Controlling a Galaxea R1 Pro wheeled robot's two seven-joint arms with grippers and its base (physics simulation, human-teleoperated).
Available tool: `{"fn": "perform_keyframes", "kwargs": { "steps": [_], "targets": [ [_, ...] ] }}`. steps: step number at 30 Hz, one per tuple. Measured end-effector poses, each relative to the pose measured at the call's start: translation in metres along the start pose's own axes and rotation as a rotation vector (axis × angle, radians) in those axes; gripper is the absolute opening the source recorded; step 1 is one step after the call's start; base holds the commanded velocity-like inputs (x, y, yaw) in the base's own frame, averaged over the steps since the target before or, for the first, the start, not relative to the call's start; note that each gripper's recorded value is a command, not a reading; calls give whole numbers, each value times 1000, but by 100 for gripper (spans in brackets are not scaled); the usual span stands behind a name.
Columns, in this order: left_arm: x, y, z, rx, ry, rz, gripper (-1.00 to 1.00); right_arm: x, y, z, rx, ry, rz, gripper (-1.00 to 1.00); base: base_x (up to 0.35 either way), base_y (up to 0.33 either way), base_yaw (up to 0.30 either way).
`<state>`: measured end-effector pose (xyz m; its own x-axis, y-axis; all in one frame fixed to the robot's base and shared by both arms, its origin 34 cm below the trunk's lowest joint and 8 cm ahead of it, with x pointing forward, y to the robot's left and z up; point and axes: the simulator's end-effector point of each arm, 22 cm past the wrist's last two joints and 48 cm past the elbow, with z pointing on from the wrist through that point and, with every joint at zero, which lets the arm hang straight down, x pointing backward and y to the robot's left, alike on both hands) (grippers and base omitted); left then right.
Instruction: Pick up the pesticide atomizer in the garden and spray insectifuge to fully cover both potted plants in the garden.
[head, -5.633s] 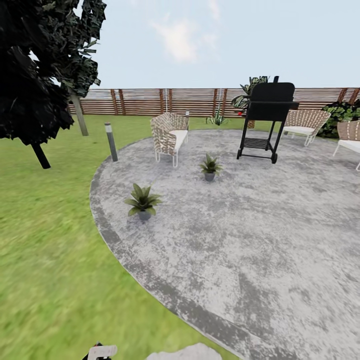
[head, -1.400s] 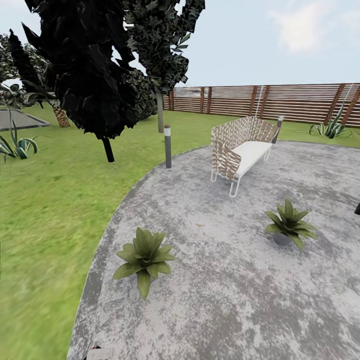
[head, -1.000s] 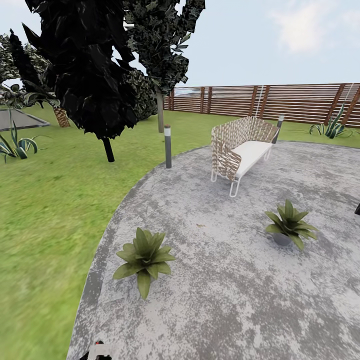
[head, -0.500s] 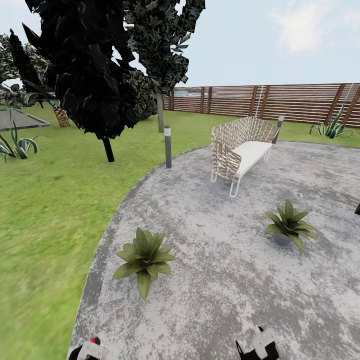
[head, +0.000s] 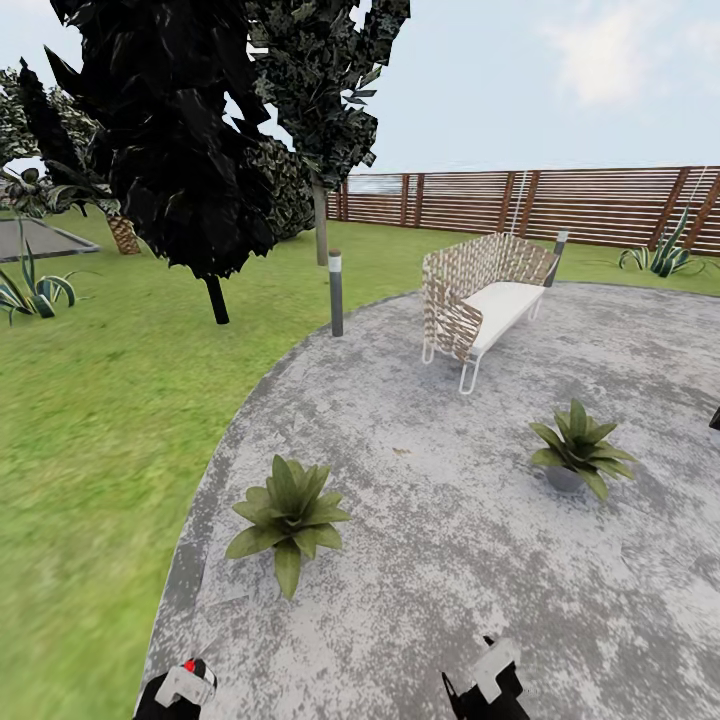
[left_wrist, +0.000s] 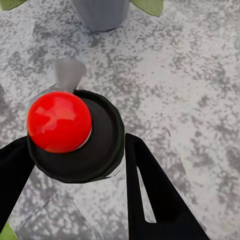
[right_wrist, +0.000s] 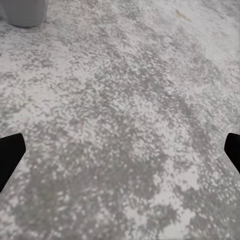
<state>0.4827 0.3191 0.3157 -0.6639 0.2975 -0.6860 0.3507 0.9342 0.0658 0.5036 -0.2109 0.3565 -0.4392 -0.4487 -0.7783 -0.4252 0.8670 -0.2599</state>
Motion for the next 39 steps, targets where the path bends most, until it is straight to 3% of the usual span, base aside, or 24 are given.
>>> {"fn": "perform_keyframes", "kwargs": {
  "steps": [8, 19, 20, 21, 22, 26, 29, 33, 39],
  "targets": [
    [-5, -3, 1, 38, -5, 30, -100, -5, 6, 2, -9, -8, 6, 100, 0, 0, 0],
    [-26, 37, 2, 48, 23, 107, -100, -22, 2, 7, -17, -39, -6, 100, 0, 0, 0],
    [-48, 2, 5, 272, 31, 205, -100, -39, 5, 10, -55, -75, -17, 100, 0, 0, 0],
    [-78, -17, 2, 419, 4, 241, -100, -47, 8, 11, -83, -90, -24, 100, 0, 0, 0],
    [-68, -24, -2, 455, 33, 266, -100, -58, 14, 13, -129, -111, -33, 100, 0, 0, 0],
    [-69, -25, -4, 512, 95, 315, -100, -81, 33, 16, -266, -149, -62, 100, 0, 0, 0],
    [-78, -28, -6, 551, 104, 333, -100, -94, 44, 16, -355, -167, -83, 100, 0, 0, 0],
    [-94, -34, -14, 629, 115, 382, -100, -116, 42, 22, -411, -193, -108, 100, 0, 0, 0],
    [-101, -39, -20, 672, 175, 423, -100, -118, 48, 29, -493, -106, -85, 100, 0, 0, 0]
  ]
}}
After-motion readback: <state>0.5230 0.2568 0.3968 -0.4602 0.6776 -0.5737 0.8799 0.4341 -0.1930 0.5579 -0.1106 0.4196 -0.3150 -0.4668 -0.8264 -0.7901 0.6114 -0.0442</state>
